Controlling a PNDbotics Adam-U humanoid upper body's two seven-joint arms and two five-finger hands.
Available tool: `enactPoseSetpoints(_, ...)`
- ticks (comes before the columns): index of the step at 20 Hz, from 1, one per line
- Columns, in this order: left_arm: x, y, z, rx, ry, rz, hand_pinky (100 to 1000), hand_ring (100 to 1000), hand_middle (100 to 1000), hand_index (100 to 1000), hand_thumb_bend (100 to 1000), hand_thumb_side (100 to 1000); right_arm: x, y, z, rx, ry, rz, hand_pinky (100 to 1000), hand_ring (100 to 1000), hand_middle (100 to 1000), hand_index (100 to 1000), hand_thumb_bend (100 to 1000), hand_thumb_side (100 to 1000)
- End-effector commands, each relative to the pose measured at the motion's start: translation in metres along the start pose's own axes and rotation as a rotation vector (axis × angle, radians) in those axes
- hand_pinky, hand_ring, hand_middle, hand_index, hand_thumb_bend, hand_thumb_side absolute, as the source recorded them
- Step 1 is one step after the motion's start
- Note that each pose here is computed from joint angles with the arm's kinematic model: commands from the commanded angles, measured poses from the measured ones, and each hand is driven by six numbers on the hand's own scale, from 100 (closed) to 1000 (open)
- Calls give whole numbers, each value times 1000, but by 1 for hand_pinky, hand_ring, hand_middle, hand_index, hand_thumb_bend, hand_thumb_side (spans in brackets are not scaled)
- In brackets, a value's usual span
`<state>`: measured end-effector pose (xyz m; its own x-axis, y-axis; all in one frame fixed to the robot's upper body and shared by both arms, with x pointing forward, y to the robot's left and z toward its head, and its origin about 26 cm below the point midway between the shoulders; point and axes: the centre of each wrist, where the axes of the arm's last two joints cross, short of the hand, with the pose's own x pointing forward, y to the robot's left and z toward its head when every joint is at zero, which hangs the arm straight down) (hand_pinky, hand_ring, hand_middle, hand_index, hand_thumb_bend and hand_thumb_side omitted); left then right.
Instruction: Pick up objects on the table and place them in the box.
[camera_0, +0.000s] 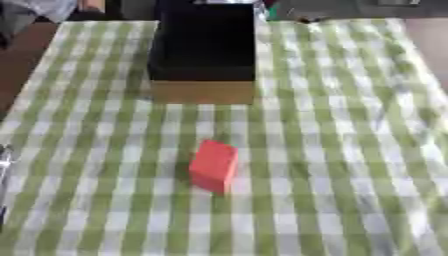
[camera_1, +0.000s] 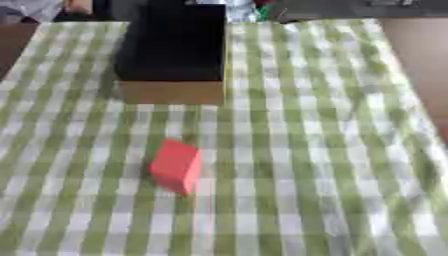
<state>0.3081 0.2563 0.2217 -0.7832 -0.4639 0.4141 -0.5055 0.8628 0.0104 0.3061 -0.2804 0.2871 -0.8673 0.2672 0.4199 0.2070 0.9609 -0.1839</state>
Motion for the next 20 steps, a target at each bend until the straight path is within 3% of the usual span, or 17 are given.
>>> enactPoseSetpoints(1,5,3,-6,8,-25,-2,691,624,551,764,100,881,7,-3,-5,1,-32,7,777,759,613,845,100,665)
enactPoseSetpoints(5,9,-1,-15,-41,-36,-23,694,627,561,769,100,889,7,-4,-5,3,-31,8,777,759,613,845,100,665)
enactPoseSetpoints(8,21,-10,-34,-175,-91,-109,700,630,569,767,100,891,7,-3,-5,7,-30,7,777,759,613,845,100,665)
enactPoseSetpoints(14,44,-37,-63,-576,-162,-334,726,653,599,773,100,919,7,-2,-5,19,-25,3,778,758,612,845,100,665)
enactPoseSetpoints(20,66,-68,-76,-992,-224,-488,795,732,652,792,100,958,7,0,-5,30,-25,-7,778,757,612,845,100,666)
